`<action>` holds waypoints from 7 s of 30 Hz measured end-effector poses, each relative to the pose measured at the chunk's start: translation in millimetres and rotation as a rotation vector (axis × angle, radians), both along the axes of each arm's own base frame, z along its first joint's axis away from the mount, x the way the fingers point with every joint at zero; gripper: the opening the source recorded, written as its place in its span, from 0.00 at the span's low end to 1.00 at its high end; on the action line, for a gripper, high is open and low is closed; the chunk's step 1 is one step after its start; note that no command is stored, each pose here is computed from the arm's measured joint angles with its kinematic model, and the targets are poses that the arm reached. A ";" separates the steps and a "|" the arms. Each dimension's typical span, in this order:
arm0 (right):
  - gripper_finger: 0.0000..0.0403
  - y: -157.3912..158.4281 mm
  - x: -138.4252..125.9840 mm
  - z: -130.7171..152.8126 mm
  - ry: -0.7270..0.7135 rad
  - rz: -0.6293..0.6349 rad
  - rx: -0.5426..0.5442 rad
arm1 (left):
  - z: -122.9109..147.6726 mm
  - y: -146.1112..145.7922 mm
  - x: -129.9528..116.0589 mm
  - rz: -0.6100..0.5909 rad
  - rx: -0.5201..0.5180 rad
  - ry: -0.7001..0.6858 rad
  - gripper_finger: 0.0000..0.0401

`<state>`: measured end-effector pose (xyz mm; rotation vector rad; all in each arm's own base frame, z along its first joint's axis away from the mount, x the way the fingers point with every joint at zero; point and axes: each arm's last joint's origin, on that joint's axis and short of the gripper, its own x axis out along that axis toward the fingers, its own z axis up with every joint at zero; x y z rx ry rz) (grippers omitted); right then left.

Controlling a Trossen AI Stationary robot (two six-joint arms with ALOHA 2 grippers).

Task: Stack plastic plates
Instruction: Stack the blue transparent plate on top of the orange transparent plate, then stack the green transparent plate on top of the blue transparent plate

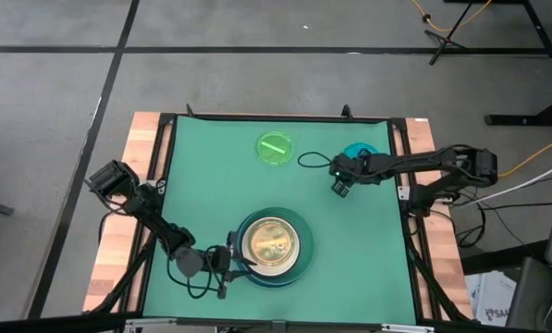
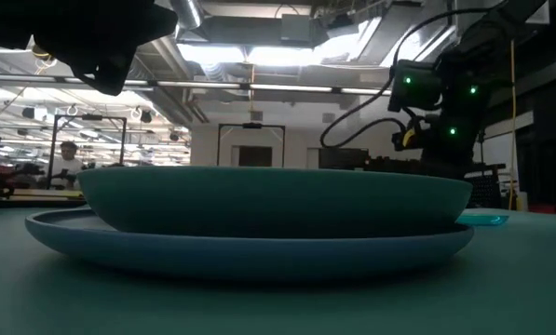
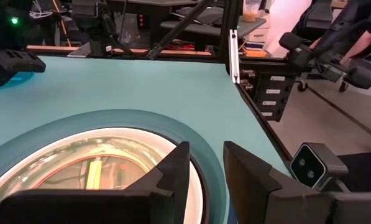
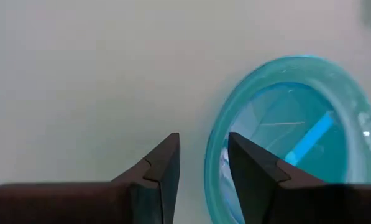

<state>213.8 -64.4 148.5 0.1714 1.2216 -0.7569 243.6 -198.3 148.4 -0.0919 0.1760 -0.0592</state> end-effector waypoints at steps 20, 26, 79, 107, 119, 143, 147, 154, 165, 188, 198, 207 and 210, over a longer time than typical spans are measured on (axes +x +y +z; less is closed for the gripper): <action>0.22 -15.0 -1.0 -20.7 0.040 -0.029 -0.038 | 0.1 -0.1 0.0 0.000 0.000 0.000 0.23; 0.02 -15.2 -1.6 -20.9 0.056 -0.020 -0.055 | 0.2 0.0 0.0 0.000 -0.001 0.000 0.23; 0.00 187.3 58.0 49.0 -0.426 1.050 -0.193 | 11.5 -2.7 -4.3 -0.017 -0.023 -0.032 0.23; 0.00 228.9 104.1 8.8 -0.413 1.375 -0.277 | 42.5 -9.6 -20.7 -0.062 -0.044 -0.116 0.23; 0.00 226.9 108.7 2.1 -0.376 1.346 -0.243 | 42.0 -9.4 -20.8 -0.062 -0.043 -0.115 0.23; 0.34 225.7 111.0 11.0 -0.519 1.199 -0.058 | 41.9 -9.1 -20.8 -0.048 -0.041 -0.116 0.23; 0.36 222.5 106.3 28.3 -0.557 1.154 -0.043 | 41.8 -8.2 -19.9 -0.044 -0.041 -0.115 0.23; 0.36 214.5 94.0 63.1 -0.612 1.114 -0.093 | 41.9 4.6 -8.7 0.012 -0.041 -0.116 0.23; 0.36 204.4 78.7 45.3 -0.531 1.092 -0.146 | 33.9 69.8 32.5 0.201 0.083 -0.043 0.23; 0.36 153.8 15.3 34.1 -0.654 0.964 -0.299 | 25.1 253.0 69.4 0.321 0.241 0.510 0.23; 0.36 106.3 2.1 10.2 -0.740 0.827 -0.329 | -1.9 307.8 61.4 0.318 0.332 0.696 0.23; 0.36 99.8 1.0 7.0 -0.769 0.798 -0.284 | -15.1 319.9 59.7 0.283 0.414 0.750 0.23; 0.36 99.8 1.0 7.0 -0.769 0.798 -0.284 | -18.7 320.2 62.8 0.232 0.471 0.737 0.23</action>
